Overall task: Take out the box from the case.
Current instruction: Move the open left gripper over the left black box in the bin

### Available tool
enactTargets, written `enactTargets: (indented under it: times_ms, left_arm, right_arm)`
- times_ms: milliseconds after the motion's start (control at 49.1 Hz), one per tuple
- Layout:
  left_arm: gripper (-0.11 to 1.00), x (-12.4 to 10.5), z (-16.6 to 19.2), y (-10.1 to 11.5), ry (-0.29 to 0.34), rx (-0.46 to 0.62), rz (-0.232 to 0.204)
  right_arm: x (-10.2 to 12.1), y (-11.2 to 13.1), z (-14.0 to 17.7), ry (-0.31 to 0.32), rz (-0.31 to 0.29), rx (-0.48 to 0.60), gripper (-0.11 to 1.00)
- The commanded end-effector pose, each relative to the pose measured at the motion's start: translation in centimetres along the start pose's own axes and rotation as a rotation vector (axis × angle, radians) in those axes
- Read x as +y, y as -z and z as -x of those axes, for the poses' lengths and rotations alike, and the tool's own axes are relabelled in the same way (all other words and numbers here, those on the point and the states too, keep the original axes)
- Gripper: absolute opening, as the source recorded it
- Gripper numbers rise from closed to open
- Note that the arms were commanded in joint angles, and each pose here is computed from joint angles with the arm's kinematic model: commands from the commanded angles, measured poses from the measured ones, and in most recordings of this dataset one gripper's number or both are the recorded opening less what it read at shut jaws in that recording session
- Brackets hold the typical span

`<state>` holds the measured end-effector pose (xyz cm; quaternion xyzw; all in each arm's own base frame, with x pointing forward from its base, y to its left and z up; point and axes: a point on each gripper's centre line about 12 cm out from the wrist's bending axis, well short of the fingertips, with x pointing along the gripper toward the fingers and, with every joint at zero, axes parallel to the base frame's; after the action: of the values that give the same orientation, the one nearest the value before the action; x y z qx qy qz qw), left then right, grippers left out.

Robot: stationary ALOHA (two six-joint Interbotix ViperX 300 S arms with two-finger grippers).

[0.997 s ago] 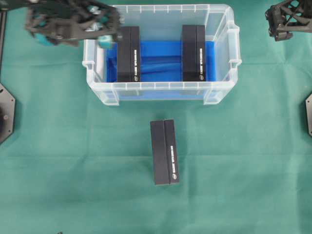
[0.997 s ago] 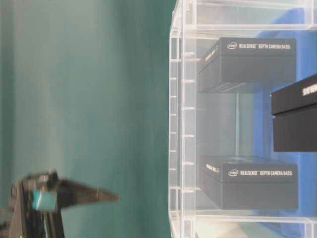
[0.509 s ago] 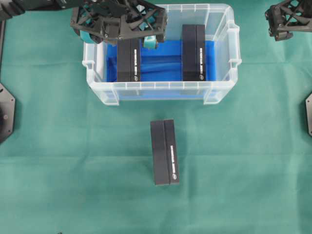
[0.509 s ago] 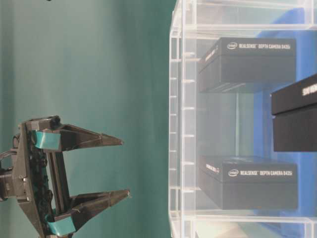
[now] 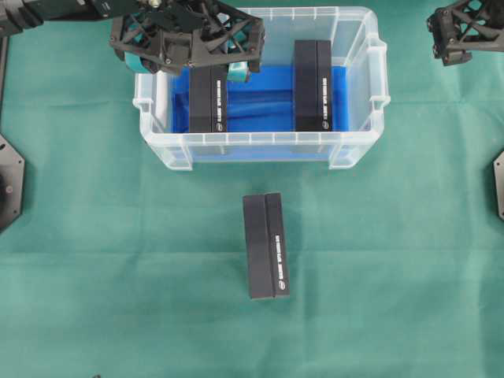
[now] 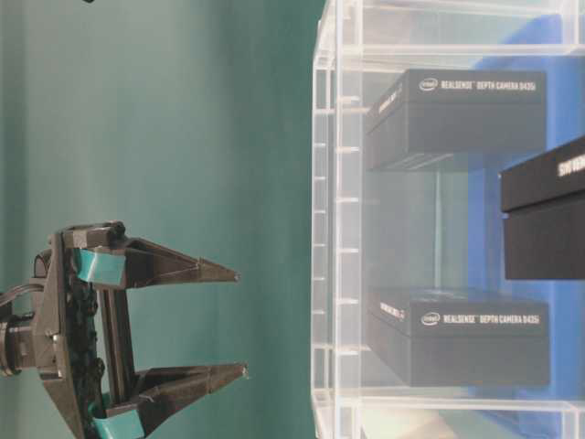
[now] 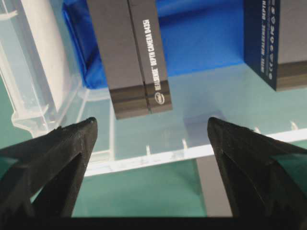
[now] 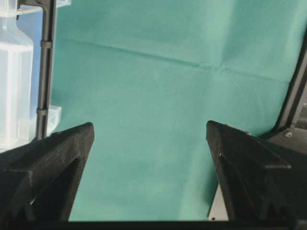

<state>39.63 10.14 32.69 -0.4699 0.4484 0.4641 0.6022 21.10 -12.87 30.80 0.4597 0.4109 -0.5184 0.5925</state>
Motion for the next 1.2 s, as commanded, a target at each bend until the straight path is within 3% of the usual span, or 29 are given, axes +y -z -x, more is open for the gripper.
enactTargets:
  times_ms: [0, 1181]
  left_arm:
    - [0.99, 0.40, 1.78, -0.32, 0.037, -0.027, 0.006]
    - [0.99, 0.57, 1.72, -0.41, 0.033, -0.028, 0.009]
  right_arm:
    - [0.02, -0.14, 0.61, -0.023, -0.003, -0.015, 0.91]
    - [0.05, -0.15, 0.61, -0.026, -0.001, -0.016, 0.91]
